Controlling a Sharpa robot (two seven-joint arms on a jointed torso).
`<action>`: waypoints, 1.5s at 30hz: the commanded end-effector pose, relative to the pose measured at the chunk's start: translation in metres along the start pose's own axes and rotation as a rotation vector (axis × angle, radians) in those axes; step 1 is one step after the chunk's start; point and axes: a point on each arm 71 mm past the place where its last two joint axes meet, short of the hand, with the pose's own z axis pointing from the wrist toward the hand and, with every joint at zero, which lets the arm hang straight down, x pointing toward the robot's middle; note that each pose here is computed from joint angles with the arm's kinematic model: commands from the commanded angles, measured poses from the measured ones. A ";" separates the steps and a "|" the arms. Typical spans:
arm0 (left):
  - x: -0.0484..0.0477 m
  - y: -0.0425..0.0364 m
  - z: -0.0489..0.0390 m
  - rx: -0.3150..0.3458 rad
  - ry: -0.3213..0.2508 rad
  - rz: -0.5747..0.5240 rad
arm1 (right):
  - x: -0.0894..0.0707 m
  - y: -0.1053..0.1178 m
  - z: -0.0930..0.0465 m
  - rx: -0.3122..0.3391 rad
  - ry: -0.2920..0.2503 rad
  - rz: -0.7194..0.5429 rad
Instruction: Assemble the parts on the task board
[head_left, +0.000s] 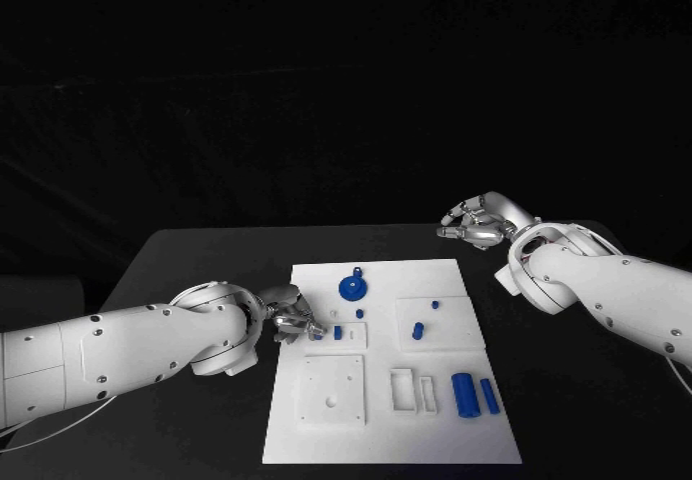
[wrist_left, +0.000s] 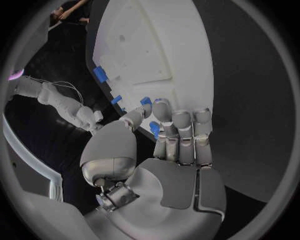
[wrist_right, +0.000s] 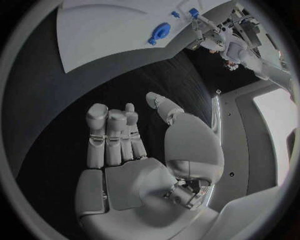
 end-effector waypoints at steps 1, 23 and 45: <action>0.0091 0.0054 0.0004 -0.019 0.022 0.033 | 0.001 0.001 0.000 -0.011 0.013 -0.001; 0.0088 0.0140 -0.0014 -0.111 0.021 0.045 | 0.002 0.000 -0.001 -0.010 0.016 0.002; 0.0014 0.0185 -0.0033 -0.124 -0.049 -0.007 | 0.002 -0.002 -0.001 -0.008 0.015 0.002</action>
